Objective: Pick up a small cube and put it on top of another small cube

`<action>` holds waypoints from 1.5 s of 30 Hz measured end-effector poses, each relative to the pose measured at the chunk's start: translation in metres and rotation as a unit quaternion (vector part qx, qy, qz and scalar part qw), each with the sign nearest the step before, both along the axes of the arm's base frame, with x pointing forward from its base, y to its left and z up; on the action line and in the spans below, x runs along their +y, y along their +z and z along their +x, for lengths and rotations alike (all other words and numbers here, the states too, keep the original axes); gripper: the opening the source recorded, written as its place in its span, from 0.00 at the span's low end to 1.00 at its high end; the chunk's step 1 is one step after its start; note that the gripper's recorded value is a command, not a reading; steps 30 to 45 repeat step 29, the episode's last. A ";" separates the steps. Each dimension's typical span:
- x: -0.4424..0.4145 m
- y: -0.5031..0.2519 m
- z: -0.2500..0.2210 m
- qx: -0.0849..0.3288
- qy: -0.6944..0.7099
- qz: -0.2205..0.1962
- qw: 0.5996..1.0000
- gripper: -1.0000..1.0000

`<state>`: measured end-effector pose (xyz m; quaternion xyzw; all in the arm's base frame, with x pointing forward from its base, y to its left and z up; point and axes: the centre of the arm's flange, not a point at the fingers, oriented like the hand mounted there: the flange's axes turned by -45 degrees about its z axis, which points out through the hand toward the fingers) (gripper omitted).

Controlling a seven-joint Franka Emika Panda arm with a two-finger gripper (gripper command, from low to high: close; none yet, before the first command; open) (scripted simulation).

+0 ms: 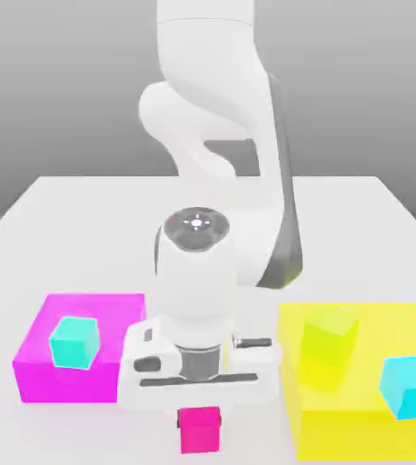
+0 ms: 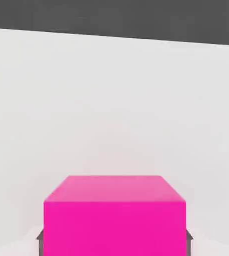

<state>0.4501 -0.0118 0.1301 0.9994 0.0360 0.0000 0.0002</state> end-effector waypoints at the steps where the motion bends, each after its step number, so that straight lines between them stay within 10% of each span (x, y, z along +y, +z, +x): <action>1: 0.000 0.003 0.000 0.000 0.000 0.000 1.000 0.00; 23: 0.177 0.166 -0.065 0.001 0.412 0.001 0.911 0.00; 24: 0.177 0.156 -0.066 0.001 0.413 0.001 0.911 1.00; 45: 0.177 0.156 -0.066 0.001 0.413 0.001 0.911 1.00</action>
